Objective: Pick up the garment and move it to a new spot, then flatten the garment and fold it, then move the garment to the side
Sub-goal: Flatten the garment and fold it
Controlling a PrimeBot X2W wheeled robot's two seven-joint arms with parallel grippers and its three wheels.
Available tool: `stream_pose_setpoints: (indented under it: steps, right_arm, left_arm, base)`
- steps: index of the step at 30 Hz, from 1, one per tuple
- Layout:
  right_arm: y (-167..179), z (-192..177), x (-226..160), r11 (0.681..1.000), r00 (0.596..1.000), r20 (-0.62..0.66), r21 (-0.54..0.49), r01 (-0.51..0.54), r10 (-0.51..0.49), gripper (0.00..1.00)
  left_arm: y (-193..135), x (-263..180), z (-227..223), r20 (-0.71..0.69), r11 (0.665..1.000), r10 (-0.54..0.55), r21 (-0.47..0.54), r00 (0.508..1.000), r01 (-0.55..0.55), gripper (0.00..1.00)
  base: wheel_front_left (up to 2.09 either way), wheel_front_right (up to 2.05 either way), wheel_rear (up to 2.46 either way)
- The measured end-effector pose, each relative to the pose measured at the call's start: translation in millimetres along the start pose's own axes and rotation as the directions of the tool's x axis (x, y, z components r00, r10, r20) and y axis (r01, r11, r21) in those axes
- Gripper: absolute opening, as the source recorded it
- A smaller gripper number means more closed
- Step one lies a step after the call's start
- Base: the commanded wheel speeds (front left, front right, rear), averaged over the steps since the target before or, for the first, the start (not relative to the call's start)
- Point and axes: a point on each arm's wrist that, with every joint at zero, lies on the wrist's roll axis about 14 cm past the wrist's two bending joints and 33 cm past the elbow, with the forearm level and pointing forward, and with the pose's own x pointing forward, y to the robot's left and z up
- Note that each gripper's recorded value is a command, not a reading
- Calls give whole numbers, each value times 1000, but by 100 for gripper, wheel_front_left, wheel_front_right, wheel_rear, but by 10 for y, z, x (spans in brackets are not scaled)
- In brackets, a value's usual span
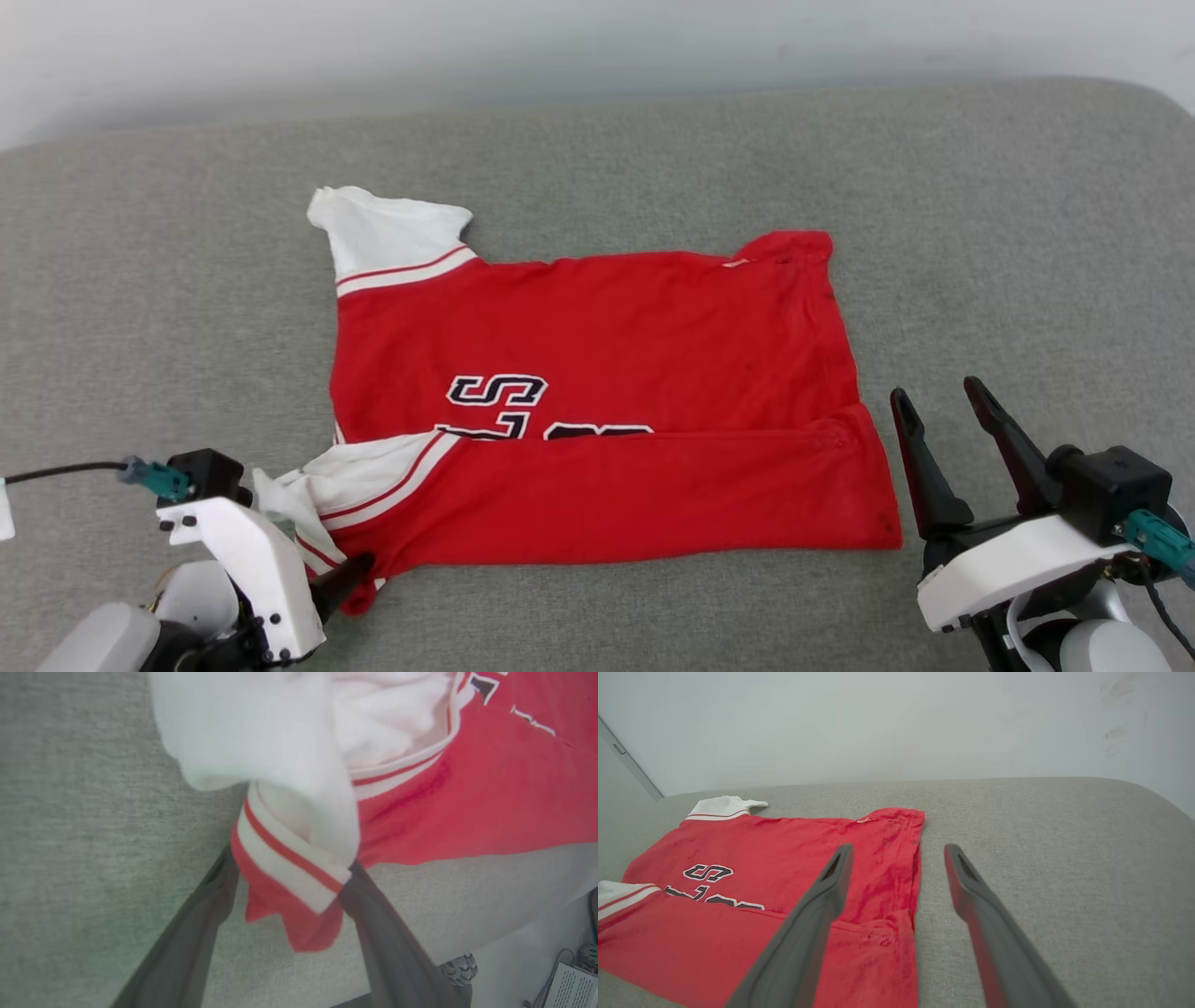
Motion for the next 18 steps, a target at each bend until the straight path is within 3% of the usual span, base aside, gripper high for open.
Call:
stream_pose_setpoints:
  steps: [3,4,5,7,8,14,18]
  right_arm:
    - [-61,-55,5,1000,1000,-19,0,18,-18,100]
    - [-81,-66,2,1000,999,-23,0,25,-25,100]
    - [-102,-77,-3,1000,999,-28,0,30,-30,100]
    - [-143,-84,-9,999,999,-37,0,38,-38,100]
    - [-160,-82,-11,999,998,-42,1,39,-39,100]
    - [-261,-125,-18,998,992,-123,33,44,-40,100]
    - [-352,-367,-71,998,950,-311,48,46,-29,100]
  left_arm:
    - [-9,131,-73,-66,1000,-4,-2,998,4,100]
    - [-6,164,-85,-85,1000,-4,-4,996,3,95]
    - [-6,190,-97,-97,1000,-5,-7,995,4,53]
    - [0,216,-106,-104,1000,-10,-18,995,8,25]
    - [5,220,-107,-102,1000,-11,-20,995,9,0]
    - [-33,192,-60,-21,999,-37,-16,999,37,0]
    - [-62,116,12,47,999,-44,-3,998,44,0]
  base:
    - [0,0,0]
    - [0,0,0]
    - [0,0,0]
    - [0,0,0]
    - [0,0,0]
    - [0,0,0]
    - [0,0,0]
